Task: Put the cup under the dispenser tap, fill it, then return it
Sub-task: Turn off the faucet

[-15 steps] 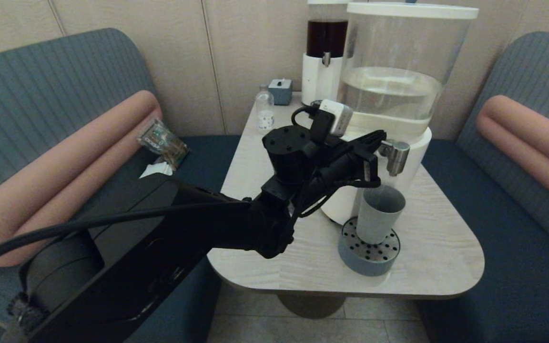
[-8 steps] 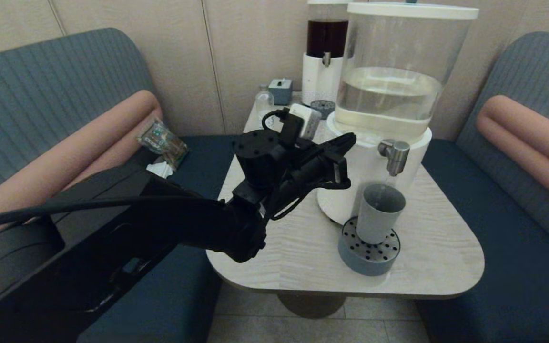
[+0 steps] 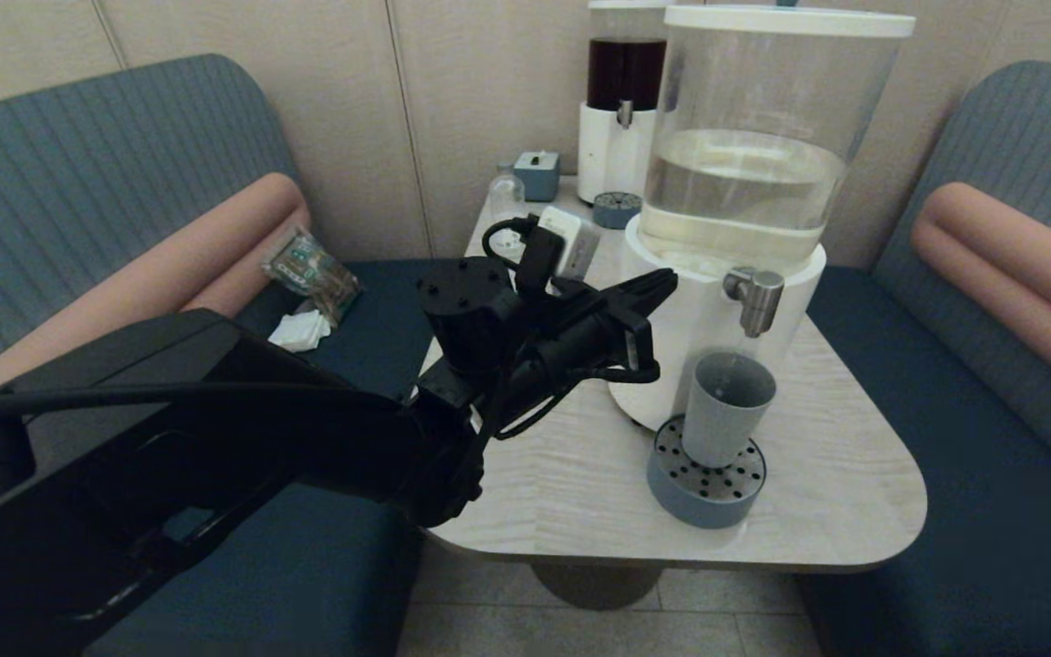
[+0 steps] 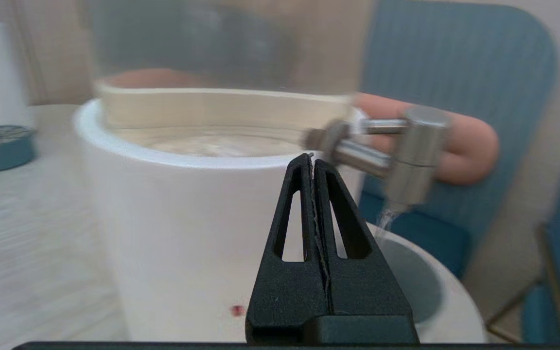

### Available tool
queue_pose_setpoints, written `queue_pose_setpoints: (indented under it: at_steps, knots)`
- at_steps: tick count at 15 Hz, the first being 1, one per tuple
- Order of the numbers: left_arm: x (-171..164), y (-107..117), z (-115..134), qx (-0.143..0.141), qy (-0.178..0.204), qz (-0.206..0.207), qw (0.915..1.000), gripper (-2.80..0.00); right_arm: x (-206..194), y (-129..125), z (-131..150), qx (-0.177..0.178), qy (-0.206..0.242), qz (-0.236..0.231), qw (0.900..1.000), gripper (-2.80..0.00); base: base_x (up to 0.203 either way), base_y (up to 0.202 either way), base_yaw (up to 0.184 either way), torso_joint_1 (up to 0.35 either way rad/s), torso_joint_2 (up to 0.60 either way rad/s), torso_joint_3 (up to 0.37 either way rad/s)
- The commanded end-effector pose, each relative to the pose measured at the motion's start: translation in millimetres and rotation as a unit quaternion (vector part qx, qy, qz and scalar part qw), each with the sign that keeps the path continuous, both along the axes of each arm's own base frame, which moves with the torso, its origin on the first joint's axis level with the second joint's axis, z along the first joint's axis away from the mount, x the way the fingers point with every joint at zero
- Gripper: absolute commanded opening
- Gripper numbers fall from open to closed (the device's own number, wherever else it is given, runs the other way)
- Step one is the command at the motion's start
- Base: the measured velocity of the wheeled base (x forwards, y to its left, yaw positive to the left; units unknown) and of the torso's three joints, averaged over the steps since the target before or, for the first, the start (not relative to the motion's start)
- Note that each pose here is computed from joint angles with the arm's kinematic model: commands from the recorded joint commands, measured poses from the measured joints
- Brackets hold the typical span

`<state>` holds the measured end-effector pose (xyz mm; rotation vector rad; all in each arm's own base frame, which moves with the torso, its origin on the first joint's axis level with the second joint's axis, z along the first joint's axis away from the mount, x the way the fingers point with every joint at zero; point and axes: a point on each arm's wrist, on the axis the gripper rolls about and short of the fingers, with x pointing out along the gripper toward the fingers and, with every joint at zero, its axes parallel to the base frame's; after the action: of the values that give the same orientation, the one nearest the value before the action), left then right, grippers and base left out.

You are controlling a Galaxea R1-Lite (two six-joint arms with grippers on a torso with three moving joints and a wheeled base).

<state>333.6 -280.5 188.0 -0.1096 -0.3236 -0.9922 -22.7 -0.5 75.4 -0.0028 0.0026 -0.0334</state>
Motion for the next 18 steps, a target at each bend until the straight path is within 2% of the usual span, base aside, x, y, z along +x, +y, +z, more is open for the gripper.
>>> queue_pose_setpoints:
  at_steps: [1, 18]
  knots:
    - [-5.6, -2.8, 3.1, -0.001, -0.004, -0.011, 0.9999, -2.8, 0.2, 0.0, -0.3, 0.0, 0.001, 0.001, 1.0, -2.8, 0.0, 0.0, 0.0, 0.0, 0.0, 0.0]
    - [-5.9, -28.9, 5.6, -0.003, -0.008, -0.04, 0.9992, -2.8, 0.1, 0.0, -0.1, 0.0, 0.001, 0.0, 1.0, -2.8, 0.0, 0.0, 0.0, 0.0, 0.0, 0.0]
